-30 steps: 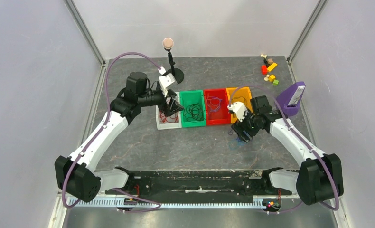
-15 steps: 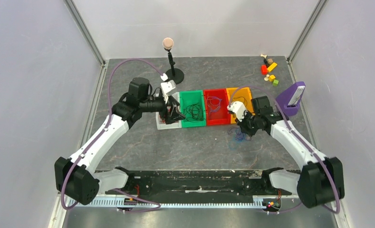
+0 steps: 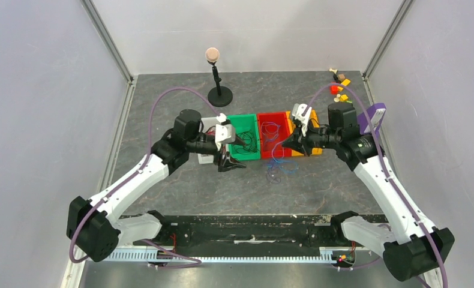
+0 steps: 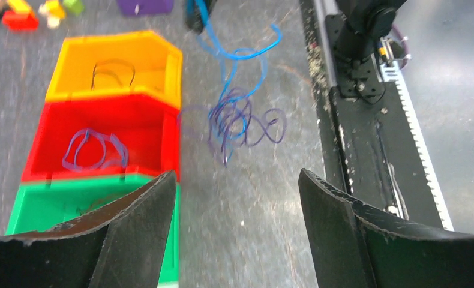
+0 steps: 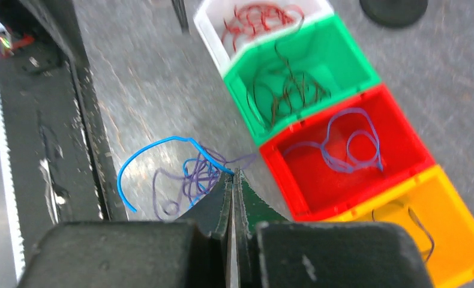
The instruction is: Untangle the cables
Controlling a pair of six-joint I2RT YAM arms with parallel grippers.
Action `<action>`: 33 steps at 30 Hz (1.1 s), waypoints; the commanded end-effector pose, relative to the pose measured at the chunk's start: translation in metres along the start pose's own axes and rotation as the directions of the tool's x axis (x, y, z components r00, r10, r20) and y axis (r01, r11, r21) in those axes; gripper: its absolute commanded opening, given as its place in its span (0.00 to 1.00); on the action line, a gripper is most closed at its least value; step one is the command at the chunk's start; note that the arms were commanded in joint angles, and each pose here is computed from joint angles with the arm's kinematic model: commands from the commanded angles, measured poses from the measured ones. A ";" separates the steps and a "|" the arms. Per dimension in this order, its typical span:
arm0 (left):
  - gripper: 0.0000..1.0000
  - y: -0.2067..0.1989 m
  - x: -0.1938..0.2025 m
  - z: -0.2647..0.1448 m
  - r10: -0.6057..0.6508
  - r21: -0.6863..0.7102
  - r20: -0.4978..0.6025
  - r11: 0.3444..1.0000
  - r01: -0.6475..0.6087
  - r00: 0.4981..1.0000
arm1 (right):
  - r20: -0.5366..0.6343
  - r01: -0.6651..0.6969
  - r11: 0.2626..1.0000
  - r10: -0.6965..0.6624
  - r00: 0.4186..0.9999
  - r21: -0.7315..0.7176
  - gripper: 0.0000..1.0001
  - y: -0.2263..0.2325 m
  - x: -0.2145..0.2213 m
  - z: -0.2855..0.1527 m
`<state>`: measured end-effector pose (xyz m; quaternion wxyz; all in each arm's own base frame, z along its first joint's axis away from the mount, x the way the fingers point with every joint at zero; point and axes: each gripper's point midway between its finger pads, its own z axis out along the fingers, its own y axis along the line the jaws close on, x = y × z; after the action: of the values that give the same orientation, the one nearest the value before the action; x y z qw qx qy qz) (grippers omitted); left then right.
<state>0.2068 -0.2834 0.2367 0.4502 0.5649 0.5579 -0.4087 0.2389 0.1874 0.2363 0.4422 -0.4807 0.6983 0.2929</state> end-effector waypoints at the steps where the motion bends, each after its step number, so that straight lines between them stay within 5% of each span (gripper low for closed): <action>1: 0.82 -0.009 -0.042 0.022 0.112 0.029 0.131 0.993 -0.117 0.985 | 0.222 0.020 0.998 -0.006 0.975 -0.057 0.00 0.019 -0.077 -0.012; 9: 0.82 -0.011 -0.041 0.067 0.066 0.039 0.181 0.997 -0.074 0.981 | 0.349 0.057 0.989 -0.007 0.937 -0.133 0.00 0.048 -0.131 -0.016; 18: 0.41 -0.035 0.068 0.051 -0.030 0.067 -0.028 0.997 0.032 0.999 | 0.551 0.064 0.997 -0.075 0.831 0.040 0.00 0.034 -0.224 -0.069; 24: 0.12 -0.051 0.100 0.024 0.022 0.043 -0.107 0.999 -0.018 0.994 | 0.607 0.036 0.995 -0.085 0.790 0.094 0.00 0.023 -0.249 -0.089; 33: 0.12 -0.059 0.096 0.003 0.086 0.041 -0.116 0.996 -0.081 0.990 | 0.540 -0.011 0.988 -0.074 0.838 0.153 0.00 -0.006 -0.216 -0.078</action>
<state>0.1517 -0.2651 0.1296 0.4053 0.6018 0.5751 -0.3780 0.2422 0.2135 0.4722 0.6604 -0.3606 0.5461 0.3682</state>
